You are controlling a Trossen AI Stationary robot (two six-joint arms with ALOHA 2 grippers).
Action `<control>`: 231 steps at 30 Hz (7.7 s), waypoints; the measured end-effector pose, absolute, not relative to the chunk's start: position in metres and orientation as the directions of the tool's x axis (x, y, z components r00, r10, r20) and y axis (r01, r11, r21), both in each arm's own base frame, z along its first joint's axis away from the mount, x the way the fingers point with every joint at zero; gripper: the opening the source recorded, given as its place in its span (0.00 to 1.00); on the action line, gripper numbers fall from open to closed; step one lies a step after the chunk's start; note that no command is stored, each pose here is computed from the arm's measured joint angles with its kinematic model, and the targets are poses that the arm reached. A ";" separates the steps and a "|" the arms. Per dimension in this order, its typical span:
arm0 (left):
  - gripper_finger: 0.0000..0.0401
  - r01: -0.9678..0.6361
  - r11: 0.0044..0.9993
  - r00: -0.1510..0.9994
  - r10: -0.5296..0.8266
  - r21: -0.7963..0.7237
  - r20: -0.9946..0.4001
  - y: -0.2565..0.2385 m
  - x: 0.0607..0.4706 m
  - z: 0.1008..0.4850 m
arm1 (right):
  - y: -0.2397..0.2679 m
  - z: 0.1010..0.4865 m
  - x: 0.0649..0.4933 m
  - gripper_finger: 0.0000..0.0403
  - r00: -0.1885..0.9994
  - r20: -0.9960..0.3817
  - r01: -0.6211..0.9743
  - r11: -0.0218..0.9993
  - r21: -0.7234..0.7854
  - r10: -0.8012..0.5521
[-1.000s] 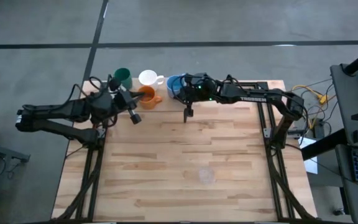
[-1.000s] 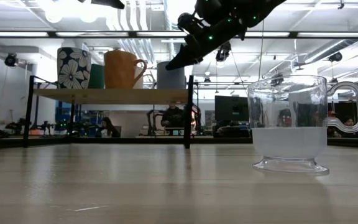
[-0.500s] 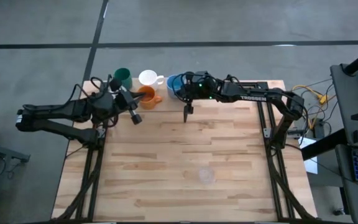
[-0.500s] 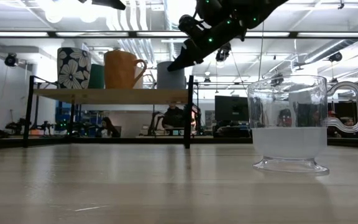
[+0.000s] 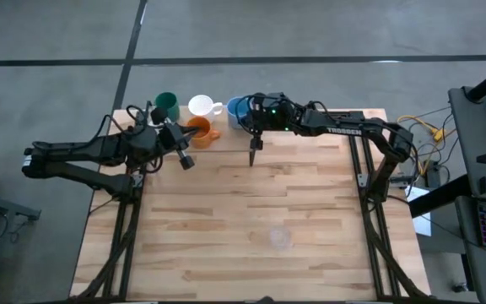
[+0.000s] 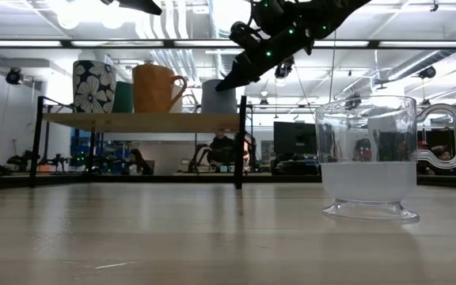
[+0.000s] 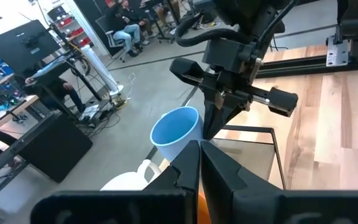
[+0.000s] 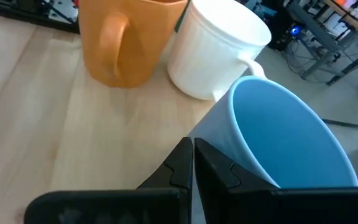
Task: Stack small to large cups/mugs on shelf
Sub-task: Adjust the orange mug and the light blue mug, then put the transparent mug on the shelf
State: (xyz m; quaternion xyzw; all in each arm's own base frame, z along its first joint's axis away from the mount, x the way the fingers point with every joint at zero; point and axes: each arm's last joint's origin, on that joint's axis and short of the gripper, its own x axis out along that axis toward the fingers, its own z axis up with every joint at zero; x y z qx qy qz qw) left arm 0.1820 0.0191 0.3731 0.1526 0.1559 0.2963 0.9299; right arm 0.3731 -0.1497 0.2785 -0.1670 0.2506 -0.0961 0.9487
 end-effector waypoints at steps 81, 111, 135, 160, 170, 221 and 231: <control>0.00 -0.249 0.938 0.967 0.257 0.240 0.001 -0.015 0.166 0.322 | 0.030 0.322 0.307 0.02 0.713 -0.695 -0.081 0.995 0.051 0.093; 0.00 -0.142 0.940 0.989 0.145 0.310 0.016 -0.018 0.161 0.305 | 0.198 0.280 0.278 0.02 0.564 -0.823 0.172 0.964 0.202 0.072; 0.00 -0.095 0.952 0.995 0.102 0.291 -0.009 -0.019 0.162 0.298 | 0.221 0.213 0.305 0.46 0.475 -0.880 0.140 0.987 0.080 0.004; 0.00 -0.090 0.952 0.995 0.098 0.291 -0.012 -0.020 0.162 0.297 | 0.208 0.208 0.311 0.50 0.456 -0.888 0.180 0.983 0.029 -0.057; 0.00 -0.087 0.953 0.995 0.094 0.292 -0.012 -0.020 0.162 0.297 | 0.208 0.200 0.314 0.30 0.438 -0.897 0.167 0.986 0.009 -0.066; 0.00 -0.166 0.952 0.953 0.087 0.259 0.289 -0.012 0.106 0.295 | 0.006 0.410 0.373 0.02 0.626 -0.776 -0.142 0.969 -0.202 -0.070; 0.00 -0.167 0.952 0.952 0.088 0.257 0.294 -0.012 0.106 0.295 | -0.032 0.404 0.380 0.02 0.659 -0.748 -0.151 0.962 -0.229 -0.075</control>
